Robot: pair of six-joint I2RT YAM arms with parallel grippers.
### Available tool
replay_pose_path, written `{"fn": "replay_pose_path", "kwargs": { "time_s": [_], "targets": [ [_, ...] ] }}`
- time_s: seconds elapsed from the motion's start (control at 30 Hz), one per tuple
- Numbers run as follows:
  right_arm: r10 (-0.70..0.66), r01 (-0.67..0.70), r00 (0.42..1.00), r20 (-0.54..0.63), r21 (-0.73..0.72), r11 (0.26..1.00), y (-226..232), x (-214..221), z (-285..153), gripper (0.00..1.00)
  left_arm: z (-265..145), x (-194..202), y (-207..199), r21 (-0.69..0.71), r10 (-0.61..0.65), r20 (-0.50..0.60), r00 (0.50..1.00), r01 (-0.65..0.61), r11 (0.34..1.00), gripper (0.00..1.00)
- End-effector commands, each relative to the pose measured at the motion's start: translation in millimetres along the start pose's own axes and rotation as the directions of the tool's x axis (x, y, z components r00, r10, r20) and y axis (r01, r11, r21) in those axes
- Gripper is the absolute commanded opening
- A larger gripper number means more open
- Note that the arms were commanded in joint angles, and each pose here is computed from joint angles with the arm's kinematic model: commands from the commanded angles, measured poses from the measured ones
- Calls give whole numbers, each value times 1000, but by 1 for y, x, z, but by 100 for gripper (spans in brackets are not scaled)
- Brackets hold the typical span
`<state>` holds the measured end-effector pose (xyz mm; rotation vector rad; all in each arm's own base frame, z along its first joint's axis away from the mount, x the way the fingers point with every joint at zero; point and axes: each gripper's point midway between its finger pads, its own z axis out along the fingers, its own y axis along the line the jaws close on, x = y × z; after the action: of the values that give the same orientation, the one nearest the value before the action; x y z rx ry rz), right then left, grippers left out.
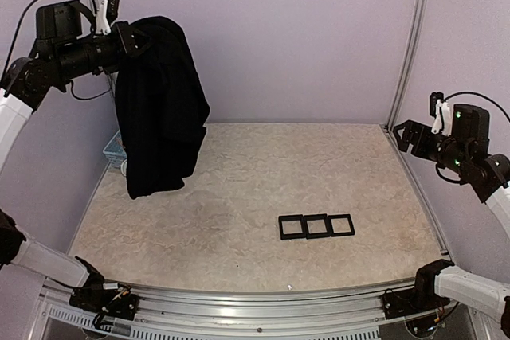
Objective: Remove the brooch from the garment
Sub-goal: Place the crumpled clothing at the center of the board.
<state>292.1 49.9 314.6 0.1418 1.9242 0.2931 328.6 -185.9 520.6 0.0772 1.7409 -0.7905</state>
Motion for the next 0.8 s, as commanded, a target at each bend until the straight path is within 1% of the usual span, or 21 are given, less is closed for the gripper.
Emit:
{"fn": "replay_pose_path", "kwargs": {
  "time_s": [0.0, 0.07, 0.1, 0.13, 0.17, 0.2, 0.23, 0.27, 0.3, 0.33, 0.37, 0.43, 0.47, 0.5, 0.57, 0.63, 0.67, 0.7, 0.73, 0.77],
  "targets": [
    [11, -12, 1000, -29, -25, 1000, 5, 8, -2, 94, 59, 86, 27, -55, -113, -174, 978, 105, 993, 0],
    [10, -11, 999, -35, -24, 1000, 5, 8, -4, 93, 92, 119, 34, -80, -146, -239, 960, 130, 988, 0],
    [7, -8, 999, -40, -24, 1000, 5, 8, -4, 93, 107, 132, 35, -86, -151, -270, 951, 133, 987, 2],
    [2, -3, 999, -44, -24, 1000, 5, 8, -6, 93, 133, 150, 36, -87, -151, -320, 935, 129, 988, 10],
    [-4, 3, 999, -48, -22, 1000, 5, 8, -6, 92, 154, 164, 31, -74, -138, -365, 921, 119, 990, 21],
    [-14, 13, 998, -53, -21, 1000, 5, 10, -7, 92, 165, 177, 20, -52, -108, -414, 904, 95, 994, 34],
    [-21, 20, 998, -61, -19, 1000, 4, 12, -7, 91, 189, 203, 17, -54, -84, -469, 879, 66, 996, 50],
    [-24, 23, 997, -68, -15, 1000, 3, 15, -7, 91, 198, 211, 8, -44, -57, -493, 868, 41, 998, 64],
    [-26, 25, 997, -75, -13, 1000, 2, 18, -6, 91, 210, 230, 5, -46, -45, -527, 849, 24, 999, 72],
    [-26, 25, 996, -82, -18, 1000, 2, 21, -5, 91, 221, 251, 4, -53, -43, -562, 826, 15, 998, 77],
    [-25, 23, 996, -88, -27, 999, 3, 24, -4, 91, 224, 261, 0, -55, -45, -576, 816, 17, 998, 81],
    [-23, 20, 995, -98, -33, 999, 3, 30, 0, 91, 225, 282, 0, -79, -72, -597, 799, 31, 996, 89],
    [-20, 14, 994, -109, -57, 998, 7, 35, 2, 91, 220, 288, 1, -93, -90, -601, 794, 43, 995, 95],
    [-18, 11, 994, -108, -69, 998, 9, 37, 5, 91, 215, 298, 7, -119, -114, -610, 784, 52, 992, 98],
    [-15, 4, 993, -114, -89, 996, 13, 42, 12, 90, 192, 299, 16, -171, -171, -595, 785, 84, 982, 99],
    [-20, 6, 993, -121, -118, 993, 20, 47, 20, 89, 167, 308, 34, -255, -236, -584, 777, 100, 962, 99],
    [-26, 10, 992, -123, -130, 991, 24, 50, 24, 89, 154, 315, 45, -302, -267, -581, 769, 101, 948, 99],
    [-36, 17, 991, -131, -143, 990, 30, 54, 30, 89, 136, 311, 50, -333, -298, -561, 772, 119, 936, 99],
    [-49, 27, 989, -140, -155, 988, 36, 59, 36, 89, 121, 320, 60, -377, -333, -562, 757, 124, 918, 99],
    [-65, 39, 987, -149, -167, 985, 44, 64, 42, 89, 105, 320, 70, -426, -365, -539, 759, 129, 896, 99]
  ]
}}
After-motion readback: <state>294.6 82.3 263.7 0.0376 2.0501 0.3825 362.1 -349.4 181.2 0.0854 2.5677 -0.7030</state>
